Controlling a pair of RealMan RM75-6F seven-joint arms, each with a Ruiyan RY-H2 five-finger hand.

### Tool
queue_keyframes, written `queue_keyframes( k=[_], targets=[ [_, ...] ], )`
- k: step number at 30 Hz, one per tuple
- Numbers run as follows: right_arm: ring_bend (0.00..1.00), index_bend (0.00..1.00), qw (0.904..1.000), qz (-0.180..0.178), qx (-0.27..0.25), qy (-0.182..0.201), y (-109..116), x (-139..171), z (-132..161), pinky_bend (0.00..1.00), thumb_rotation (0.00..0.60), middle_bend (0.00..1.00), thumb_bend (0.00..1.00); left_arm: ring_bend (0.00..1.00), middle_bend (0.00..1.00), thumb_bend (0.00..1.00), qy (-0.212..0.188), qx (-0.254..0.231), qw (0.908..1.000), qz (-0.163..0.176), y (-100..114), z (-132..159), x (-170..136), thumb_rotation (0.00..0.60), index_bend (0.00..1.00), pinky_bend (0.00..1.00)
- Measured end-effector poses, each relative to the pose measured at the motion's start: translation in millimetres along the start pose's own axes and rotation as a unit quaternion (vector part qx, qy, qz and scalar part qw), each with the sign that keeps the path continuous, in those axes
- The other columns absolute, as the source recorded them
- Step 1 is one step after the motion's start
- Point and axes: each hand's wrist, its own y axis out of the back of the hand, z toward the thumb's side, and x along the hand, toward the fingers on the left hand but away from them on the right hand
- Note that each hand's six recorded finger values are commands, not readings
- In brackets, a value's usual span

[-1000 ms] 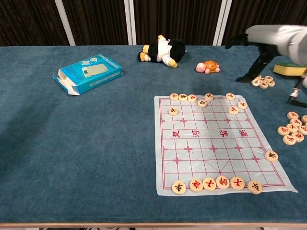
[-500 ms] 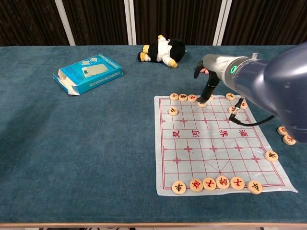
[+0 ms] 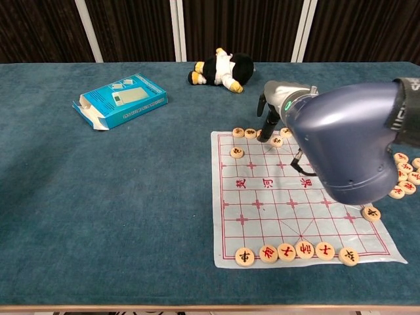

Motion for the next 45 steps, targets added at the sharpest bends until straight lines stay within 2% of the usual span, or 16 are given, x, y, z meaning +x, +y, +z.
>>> queue_keyframes(
  k=[15, 45],
  targets=[
    [0.00, 0.40, 0.9998, -0.016, 0.002, -0.011, -2.9, -15.8, 0.9, 0.01, 0.600, 0.00, 0.35, 0.00, 0.00, 0.05, 0.003, 0.003, 1.0000, 0.000, -0.3, -0.5, 0.6, 0.600, 0.00, 0.02],
    [0.00, 0.46, 0.9994, -0.016, 0.009, -0.028, -14.0, -24.3, -6.9, 0.01, 0.600, 0.00, 0.35, 0.00, 0.00, 0.05, 0.007, 0.003, 1.0000, 0.002, 0.1, -0.7, 0.6, 0.600, 0.00, 0.02]
  ],
)
